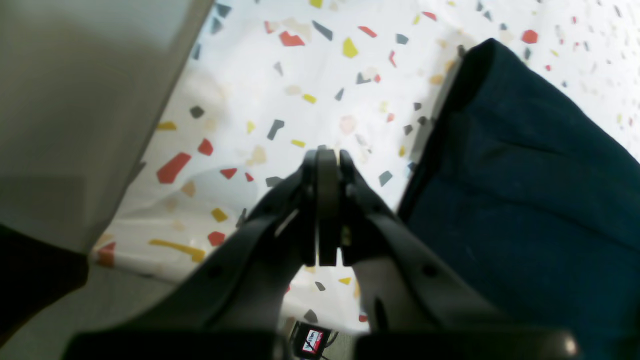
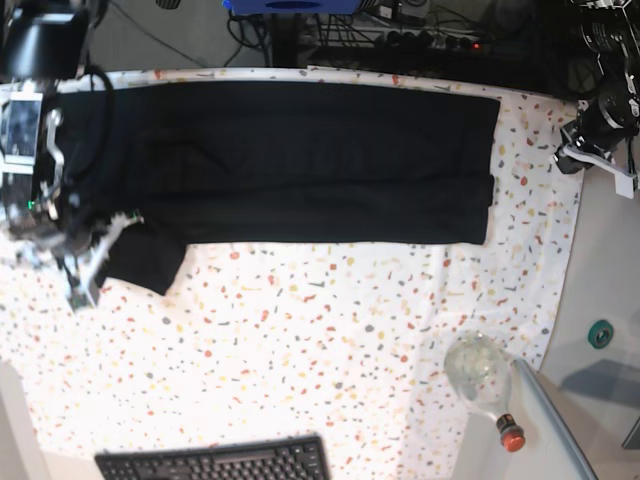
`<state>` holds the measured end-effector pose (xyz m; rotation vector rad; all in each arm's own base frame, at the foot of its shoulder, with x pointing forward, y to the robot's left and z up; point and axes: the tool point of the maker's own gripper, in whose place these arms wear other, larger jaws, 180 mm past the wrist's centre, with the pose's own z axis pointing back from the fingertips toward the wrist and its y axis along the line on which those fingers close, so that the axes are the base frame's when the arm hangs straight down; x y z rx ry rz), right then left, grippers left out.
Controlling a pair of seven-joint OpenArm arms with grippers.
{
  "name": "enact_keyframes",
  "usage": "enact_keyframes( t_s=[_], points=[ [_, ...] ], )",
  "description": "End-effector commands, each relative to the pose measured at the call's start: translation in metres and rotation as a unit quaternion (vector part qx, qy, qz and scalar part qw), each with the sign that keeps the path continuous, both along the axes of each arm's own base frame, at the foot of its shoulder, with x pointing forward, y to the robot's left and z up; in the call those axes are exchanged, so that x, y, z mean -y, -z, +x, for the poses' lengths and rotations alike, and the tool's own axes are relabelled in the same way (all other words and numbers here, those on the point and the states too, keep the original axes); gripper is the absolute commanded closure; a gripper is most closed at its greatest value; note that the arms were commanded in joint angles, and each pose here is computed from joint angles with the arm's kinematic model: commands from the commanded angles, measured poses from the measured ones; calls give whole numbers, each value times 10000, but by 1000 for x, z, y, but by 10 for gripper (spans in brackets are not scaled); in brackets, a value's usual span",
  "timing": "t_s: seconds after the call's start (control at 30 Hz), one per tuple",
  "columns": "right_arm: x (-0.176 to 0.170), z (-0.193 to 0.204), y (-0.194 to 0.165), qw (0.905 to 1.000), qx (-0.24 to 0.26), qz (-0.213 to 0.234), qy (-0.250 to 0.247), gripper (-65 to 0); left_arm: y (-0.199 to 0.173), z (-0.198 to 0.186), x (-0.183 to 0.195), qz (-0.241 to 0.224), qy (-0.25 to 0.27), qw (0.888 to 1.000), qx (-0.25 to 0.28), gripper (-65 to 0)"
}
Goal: Layout the t-shirt on the table in an organized manner, then fold the t-shirt properly
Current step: 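Tuck the hanging sleeve under the strip with the right gripper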
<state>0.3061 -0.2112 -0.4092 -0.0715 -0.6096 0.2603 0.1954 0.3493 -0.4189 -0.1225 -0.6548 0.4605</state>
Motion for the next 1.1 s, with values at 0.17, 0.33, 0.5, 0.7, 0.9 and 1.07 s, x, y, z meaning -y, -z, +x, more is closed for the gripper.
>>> enact_keyframes(
  t_s=[0.17, 0.33, 0.5, 0.7, 0.9, 1.07],
  points=[
    [1, -41, 2, 9998, -60, 34, 185, 0, -18, 15, -11, 170, 38, 9995, 264, 0],
    [-23, -81, 25, 9983, -400, 341, 255, 0, -23, 21, -14, 232, 98, 9992, 316, 0],
    [-26, -97, 30, 9948, -231, 674, 723, 0, -24, 22, -16, 264, 116, 9991, 308, 0],
    [-25, -99, 31, 9904, -167, 852, 1077, 0, -24, 22, -16, 264, 116, 9991, 308, 0],
    [-25, -101, 23, 9878, -51, 905, 1266, -144, -24, 22, -16, 271, 118, 9991, 308, 0],
    [-18, -104, -2, 9758, 412, 1360, 1663, -219, -27, 23, -19, 315, 134, 9989, 308, 0]
  ],
)
